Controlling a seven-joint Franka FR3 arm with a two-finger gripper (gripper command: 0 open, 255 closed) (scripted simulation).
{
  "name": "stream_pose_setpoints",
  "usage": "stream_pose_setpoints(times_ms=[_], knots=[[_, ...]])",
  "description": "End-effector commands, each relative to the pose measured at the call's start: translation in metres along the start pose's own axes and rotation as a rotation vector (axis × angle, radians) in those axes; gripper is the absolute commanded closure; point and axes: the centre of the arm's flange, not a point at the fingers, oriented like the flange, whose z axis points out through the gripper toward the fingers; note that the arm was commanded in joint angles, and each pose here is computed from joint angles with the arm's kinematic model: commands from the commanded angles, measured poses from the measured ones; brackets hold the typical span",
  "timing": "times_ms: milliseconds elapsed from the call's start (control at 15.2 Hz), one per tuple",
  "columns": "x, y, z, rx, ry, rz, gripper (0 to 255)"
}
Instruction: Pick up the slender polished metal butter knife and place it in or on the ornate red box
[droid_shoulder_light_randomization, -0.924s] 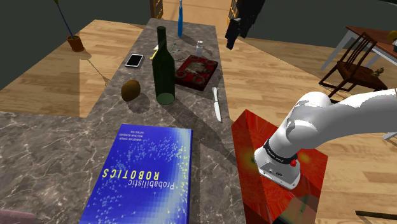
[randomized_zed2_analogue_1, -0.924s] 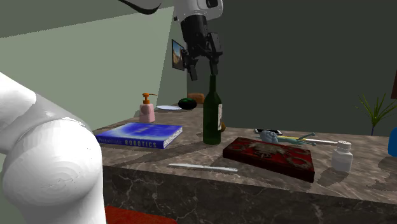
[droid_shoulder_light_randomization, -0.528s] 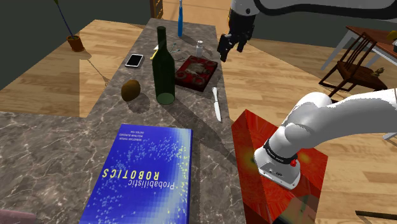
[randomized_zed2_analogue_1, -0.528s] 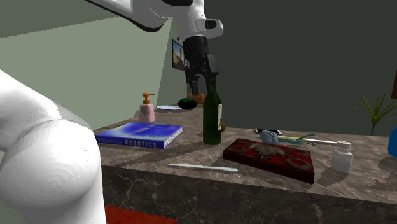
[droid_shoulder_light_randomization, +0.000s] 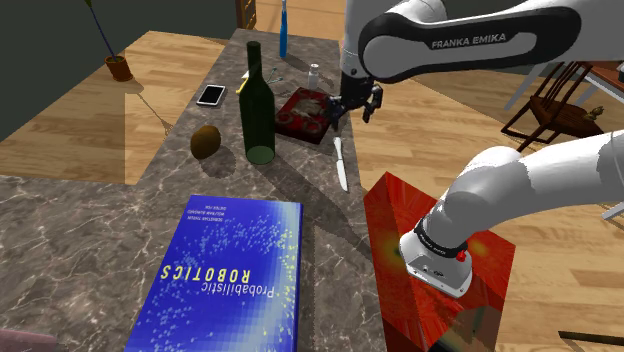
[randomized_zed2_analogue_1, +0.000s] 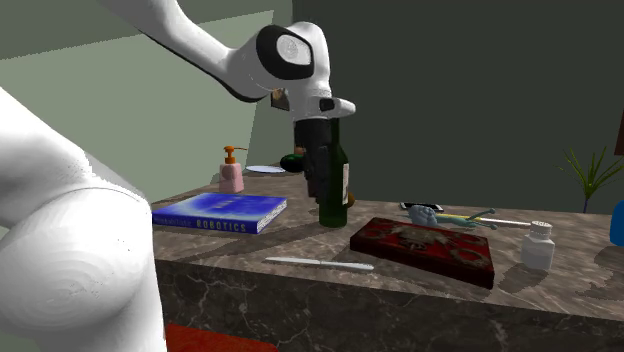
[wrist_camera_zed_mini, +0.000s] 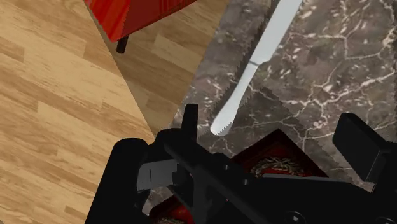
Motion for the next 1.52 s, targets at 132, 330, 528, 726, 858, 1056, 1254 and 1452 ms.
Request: stream_pose_setpoints(times_ms=[132, 330, 528, 726, 858, 1056, 1254, 1452], knots=[[0.004, -0.013, 0.050, -0.007, -0.050, 0.183, 0], [0.007, -0.023, 0.088, -0.013, -0.089, 0.315, 0], [0.006, -0.023, 0.100, -0.013, -0.090, 0.318, 0], [0.005, -0.023, 0.115, -0.013, -0.090, 0.318, 0], [0.003, -0.023, 0.129, -0.013, -0.090, 0.318, 0], [0.003, -0.023, 0.129, -0.013, -0.090, 0.318, 0], [0.003, -0.023, 0.129, -0.013, -0.090, 0.318, 0], [0.003, -0.023, 0.129, -0.013, -0.090, 0.318, 255]])
